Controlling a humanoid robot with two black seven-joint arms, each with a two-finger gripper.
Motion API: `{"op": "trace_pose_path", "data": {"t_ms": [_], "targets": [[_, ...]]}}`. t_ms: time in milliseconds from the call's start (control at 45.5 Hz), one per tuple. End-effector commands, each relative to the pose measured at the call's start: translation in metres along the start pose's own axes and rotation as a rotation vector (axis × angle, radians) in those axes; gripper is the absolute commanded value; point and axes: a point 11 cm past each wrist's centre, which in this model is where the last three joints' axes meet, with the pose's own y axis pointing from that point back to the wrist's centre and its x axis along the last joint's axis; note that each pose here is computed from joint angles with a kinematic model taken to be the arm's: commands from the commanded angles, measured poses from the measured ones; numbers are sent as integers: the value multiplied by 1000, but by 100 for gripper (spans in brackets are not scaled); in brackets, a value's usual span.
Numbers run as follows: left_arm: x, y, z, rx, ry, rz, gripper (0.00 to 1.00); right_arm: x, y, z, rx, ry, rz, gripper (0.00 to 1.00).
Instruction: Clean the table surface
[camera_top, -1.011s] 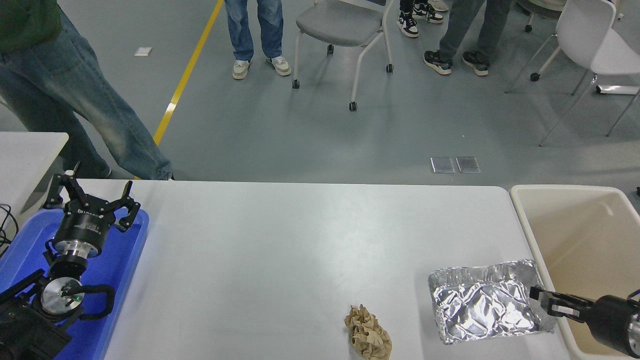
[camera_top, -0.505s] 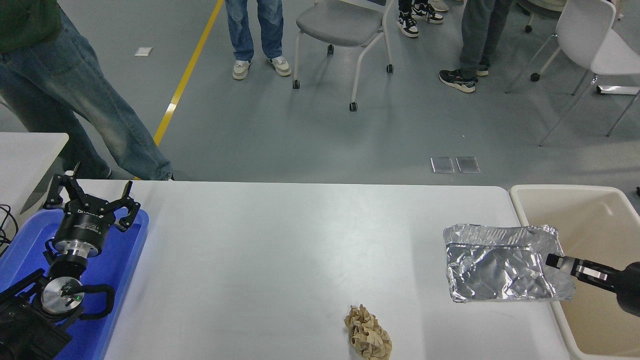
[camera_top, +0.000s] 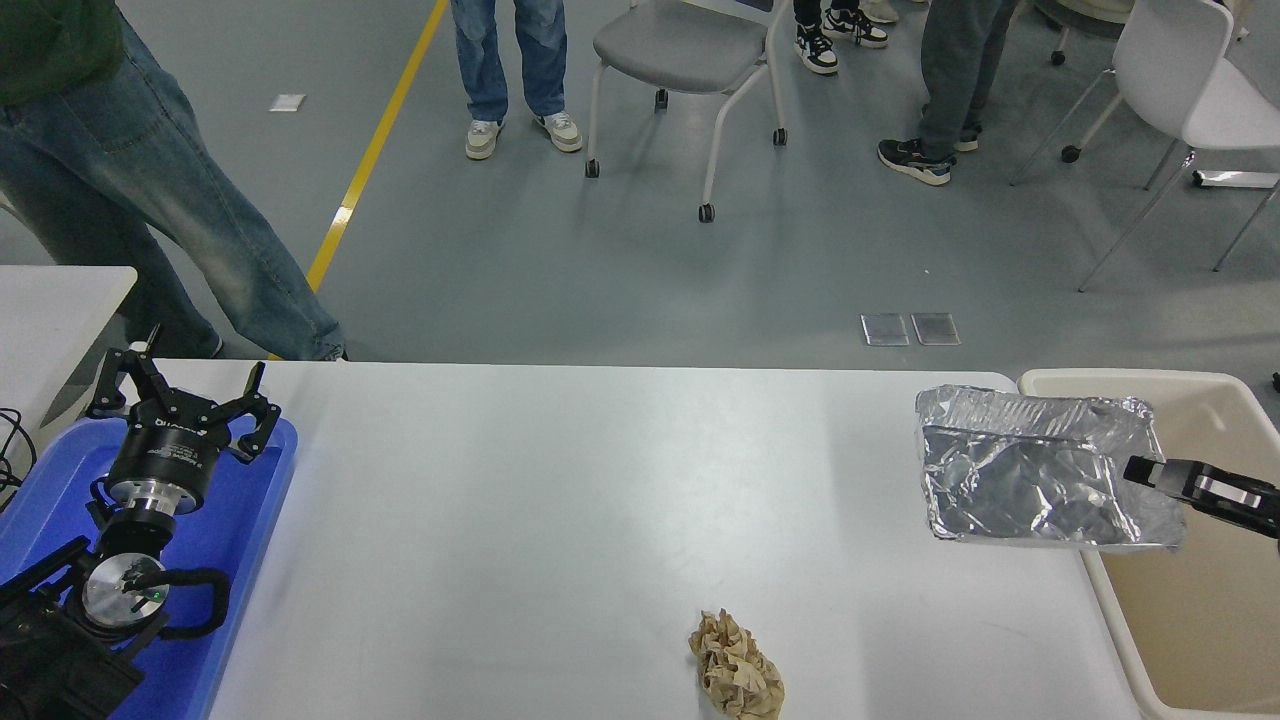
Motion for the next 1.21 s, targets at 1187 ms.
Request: {"op": "trace_pose_path", "data": {"t_ms": [1187], "targets": [[0, 0, 0, -1, 0, 0, 100, 4, 23, 168, -395, -402, 381, 0]]}}
